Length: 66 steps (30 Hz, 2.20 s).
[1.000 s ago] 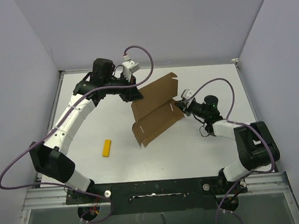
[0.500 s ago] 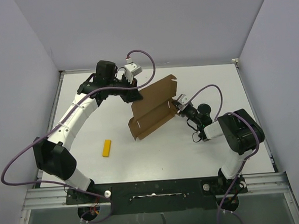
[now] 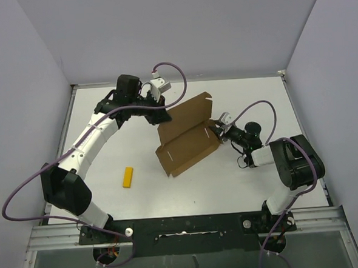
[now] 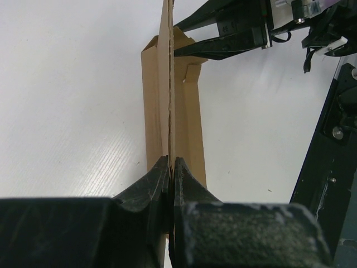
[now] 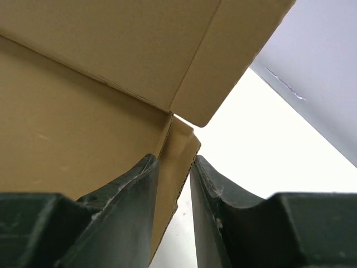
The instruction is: Fold the paper box
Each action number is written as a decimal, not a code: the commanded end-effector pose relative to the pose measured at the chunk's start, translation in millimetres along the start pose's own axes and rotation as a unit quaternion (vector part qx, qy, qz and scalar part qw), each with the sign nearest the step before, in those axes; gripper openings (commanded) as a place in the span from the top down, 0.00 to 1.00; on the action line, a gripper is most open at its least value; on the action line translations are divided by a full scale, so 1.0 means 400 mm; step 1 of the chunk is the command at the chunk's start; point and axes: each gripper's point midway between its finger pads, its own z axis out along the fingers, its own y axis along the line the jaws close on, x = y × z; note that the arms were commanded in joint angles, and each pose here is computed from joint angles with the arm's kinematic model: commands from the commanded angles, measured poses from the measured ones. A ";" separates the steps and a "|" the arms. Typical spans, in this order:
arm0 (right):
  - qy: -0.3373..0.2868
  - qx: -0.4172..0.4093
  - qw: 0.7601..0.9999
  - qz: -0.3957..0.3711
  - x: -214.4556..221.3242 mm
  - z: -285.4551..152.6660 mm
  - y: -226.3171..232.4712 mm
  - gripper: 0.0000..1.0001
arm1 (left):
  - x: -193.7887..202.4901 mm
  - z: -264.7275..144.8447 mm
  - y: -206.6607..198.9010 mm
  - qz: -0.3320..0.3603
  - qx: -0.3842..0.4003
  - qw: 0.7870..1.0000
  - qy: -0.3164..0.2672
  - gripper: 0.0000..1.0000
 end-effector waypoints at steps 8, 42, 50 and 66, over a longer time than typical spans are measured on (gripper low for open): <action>-0.005 -0.086 0.996 0.006 -0.072 -0.018 0.030 0.69 | -0.035 -0.016 -0.022 0.027 -0.001 0.999 -0.019 1.00; 0.210 -0.223 0.922 0.239 0.005 -0.074 -0.035 0.42 | -0.078 -0.044 -0.062 0.043 0.019 0.998 -0.040 1.00; 0.218 -0.257 0.908 0.251 0.013 -0.067 -0.016 0.68 | -0.084 -0.049 -0.065 0.046 0.019 0.998 -0.043 1.00; 0.043 -0.141 0.987 0.064 -0.177 -0.026 -0.078 1.00 | -0.149 -0.100 -0.122 0.034 0.035 0.995 -0.091 1.00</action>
